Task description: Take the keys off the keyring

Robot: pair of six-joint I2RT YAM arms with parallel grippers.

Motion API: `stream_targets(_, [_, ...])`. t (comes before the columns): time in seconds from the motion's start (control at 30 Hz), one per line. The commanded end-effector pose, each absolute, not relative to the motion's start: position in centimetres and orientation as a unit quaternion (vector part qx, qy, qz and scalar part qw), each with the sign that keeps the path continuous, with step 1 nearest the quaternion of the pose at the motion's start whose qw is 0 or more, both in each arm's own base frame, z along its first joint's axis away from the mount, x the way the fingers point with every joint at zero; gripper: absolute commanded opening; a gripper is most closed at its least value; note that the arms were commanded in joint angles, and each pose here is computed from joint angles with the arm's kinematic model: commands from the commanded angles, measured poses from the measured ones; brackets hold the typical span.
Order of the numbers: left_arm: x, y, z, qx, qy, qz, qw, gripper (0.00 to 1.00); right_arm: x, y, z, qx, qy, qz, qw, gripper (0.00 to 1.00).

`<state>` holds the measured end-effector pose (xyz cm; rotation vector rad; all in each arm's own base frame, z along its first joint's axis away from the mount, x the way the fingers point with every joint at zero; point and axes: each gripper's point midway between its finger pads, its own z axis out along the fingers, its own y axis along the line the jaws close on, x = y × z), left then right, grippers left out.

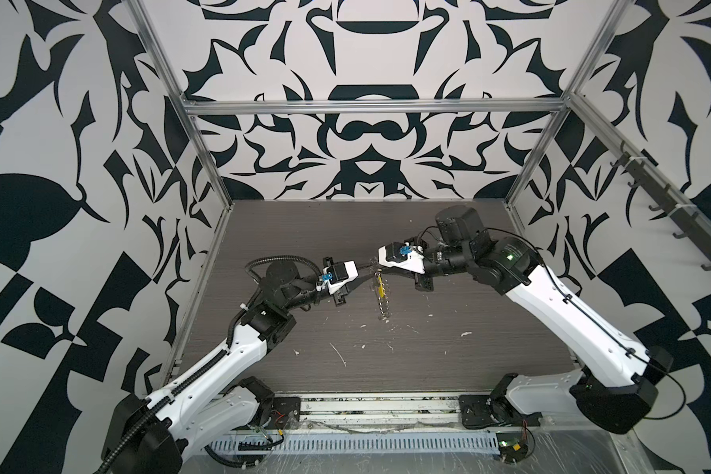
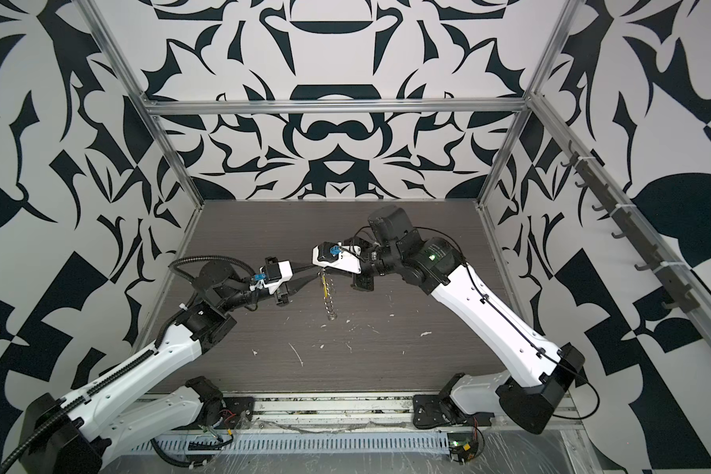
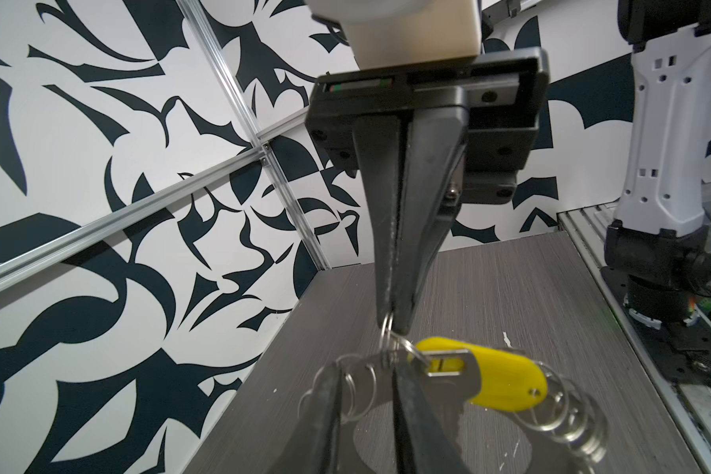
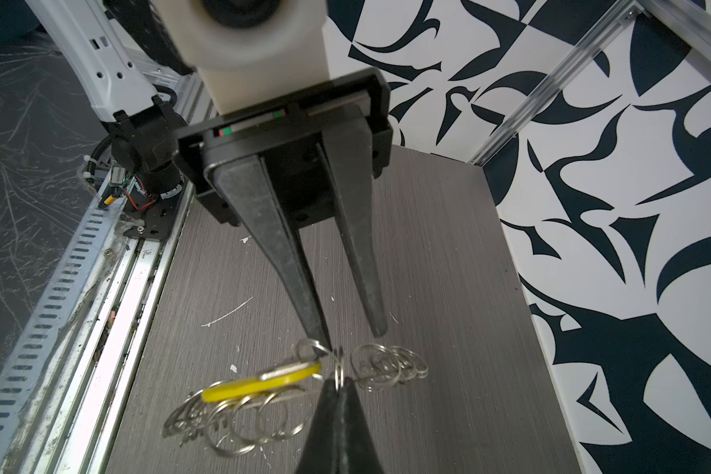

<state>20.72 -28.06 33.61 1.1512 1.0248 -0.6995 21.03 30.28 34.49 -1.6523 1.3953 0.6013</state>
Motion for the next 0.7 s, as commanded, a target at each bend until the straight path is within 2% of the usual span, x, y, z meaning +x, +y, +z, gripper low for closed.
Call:
stream_targets(0.0, [21.2, -27.2, 32.8, 0.496, 0.482, -0.297, 0.659, 0.27, 20.7, 30.2, 36.9, -0.653, 0.541, 0.24, 0.473, 0.0])
stream_targets(0.1, [21.5, -26.8, 33.3, 0.47, 0.504, -0.311, 0.655, 0.3, 20.9, 30.1, 36.9, -0.647, 0.542, 0.237, 0.482, 0.0])
stream_targets(0.17, [22.0, -26.6, 33.8, 0.443, 0.529, -0.328, 0.645, 0.36, 21.0, 30.1, 36.8, -0.644, 0.542, 0.232, 0.487, 0.0])
stream_targets(0.23, [22.2, -26.6, 33.9, 0.42, 0.558, -0.353, 0.623, 0.44, 21.3, 30.1, 36.7, -0.64, 0.543, 0.228, 0.494, 0.0])
stream_targets(0.33, [21.8, -27.1, 34.3, 0.405, 0.579, -0.396, 0.587, 0.47, 21.7, 30.1, 36.6, -0.635, 0.542, 0.22, 0.503, 0.0])
stream_targets(0.47, [21.2, -27.7, 34.8, 0.392, 0.586, -0.441, 0.555, 0.47, 21.8, 30.0, 36.3, -0.635, 0.543, 0.218, 0.504, 0.0])
stream_targets(0.67, [20.8, -28.3, 35.0, 0.397, 0.585, -0.466, 0.532, 0.42, 21.9, 30.1, 36.3, -0.635, 0.543, 0.217, 0.505, 0.0])
